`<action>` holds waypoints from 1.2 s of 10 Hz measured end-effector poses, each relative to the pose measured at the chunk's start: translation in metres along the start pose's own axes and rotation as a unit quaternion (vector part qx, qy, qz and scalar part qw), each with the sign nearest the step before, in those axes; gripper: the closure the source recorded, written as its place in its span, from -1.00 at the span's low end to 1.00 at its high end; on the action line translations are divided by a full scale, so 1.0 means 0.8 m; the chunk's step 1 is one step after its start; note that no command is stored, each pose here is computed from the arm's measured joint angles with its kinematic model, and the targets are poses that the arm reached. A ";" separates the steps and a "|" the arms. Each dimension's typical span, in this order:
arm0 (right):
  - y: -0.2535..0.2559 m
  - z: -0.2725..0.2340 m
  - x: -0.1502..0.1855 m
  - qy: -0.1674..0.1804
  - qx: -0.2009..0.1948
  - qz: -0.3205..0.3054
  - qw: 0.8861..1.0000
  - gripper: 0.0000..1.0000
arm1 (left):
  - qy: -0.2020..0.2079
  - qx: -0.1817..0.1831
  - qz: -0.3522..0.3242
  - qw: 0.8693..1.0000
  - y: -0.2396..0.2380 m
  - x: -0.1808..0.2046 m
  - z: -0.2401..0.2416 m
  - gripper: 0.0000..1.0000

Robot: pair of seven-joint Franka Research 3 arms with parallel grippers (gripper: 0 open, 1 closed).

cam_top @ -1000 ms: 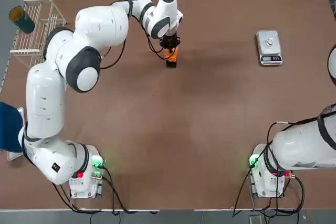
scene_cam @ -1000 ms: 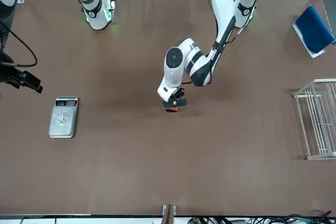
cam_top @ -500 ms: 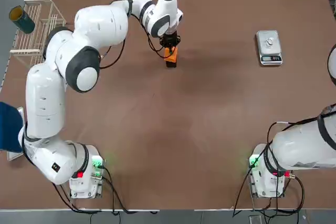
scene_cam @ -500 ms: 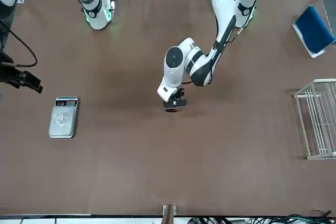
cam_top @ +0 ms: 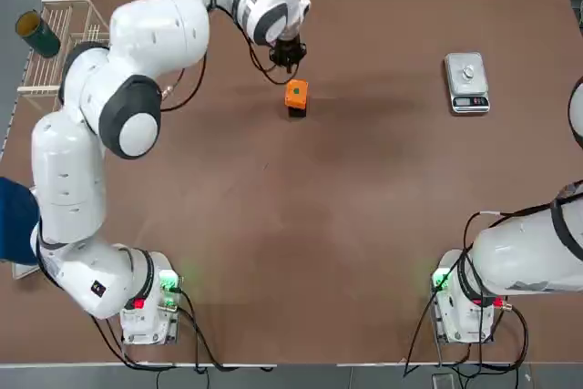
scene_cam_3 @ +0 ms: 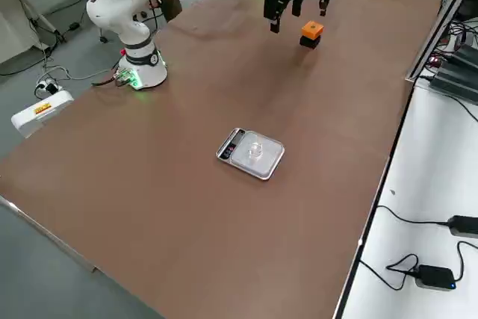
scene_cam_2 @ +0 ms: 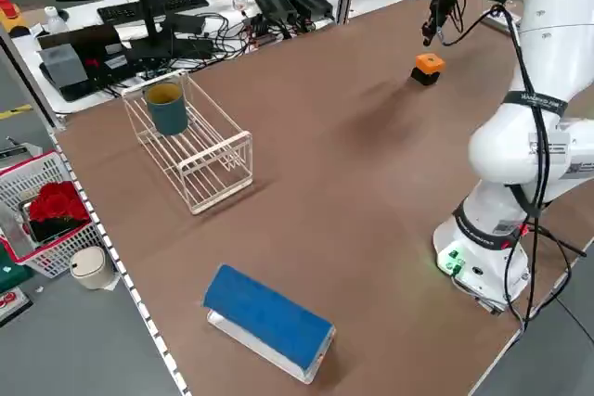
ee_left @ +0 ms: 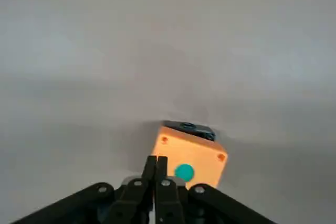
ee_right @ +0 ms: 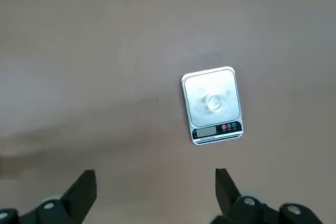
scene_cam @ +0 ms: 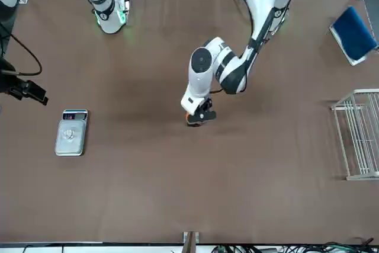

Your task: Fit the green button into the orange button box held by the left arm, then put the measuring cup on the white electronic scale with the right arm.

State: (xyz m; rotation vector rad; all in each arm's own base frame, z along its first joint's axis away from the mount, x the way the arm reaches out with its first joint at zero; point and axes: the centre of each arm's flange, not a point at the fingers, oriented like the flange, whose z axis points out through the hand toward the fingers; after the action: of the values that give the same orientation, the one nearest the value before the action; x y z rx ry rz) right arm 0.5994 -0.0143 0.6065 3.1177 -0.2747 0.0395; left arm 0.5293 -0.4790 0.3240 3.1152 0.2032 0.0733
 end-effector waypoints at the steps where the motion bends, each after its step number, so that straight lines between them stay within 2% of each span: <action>1: 0.000 0.000 0.000 0.000 0.000 0.000 1.000 -1.00 | 0.002 0.002 -0.012 1.000 -0.016 0.014 -0.025 0.72; 4: 0.000 0.000 0.000 0.000 0.000 0.000 1.000 -1.00 | -0.001 0.008 -0.047 0.999 -0.091 0.067 -0.108 -0.19; 7: 0.000 0.000 0.000 0.000 0.000 0.001 1.000 -1.00 | -0.003 0.012 -0.060 0.998 -0.193 0.121 -0.176 -0.97; 12: 0.002 0.000 0.000 0.000 0.000 0.002 1.000 -1.00 | -0.030 0.012 -0.015 0.999 -0.419 0.161 -0.308 -0.99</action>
State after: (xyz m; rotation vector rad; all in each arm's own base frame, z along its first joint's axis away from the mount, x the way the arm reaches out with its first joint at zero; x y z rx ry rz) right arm 0.5995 -0.0157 0.6067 3.1163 -0.2821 0.0403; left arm 0.6013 -0.1258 0.5682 3.1319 0.2507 -0.0224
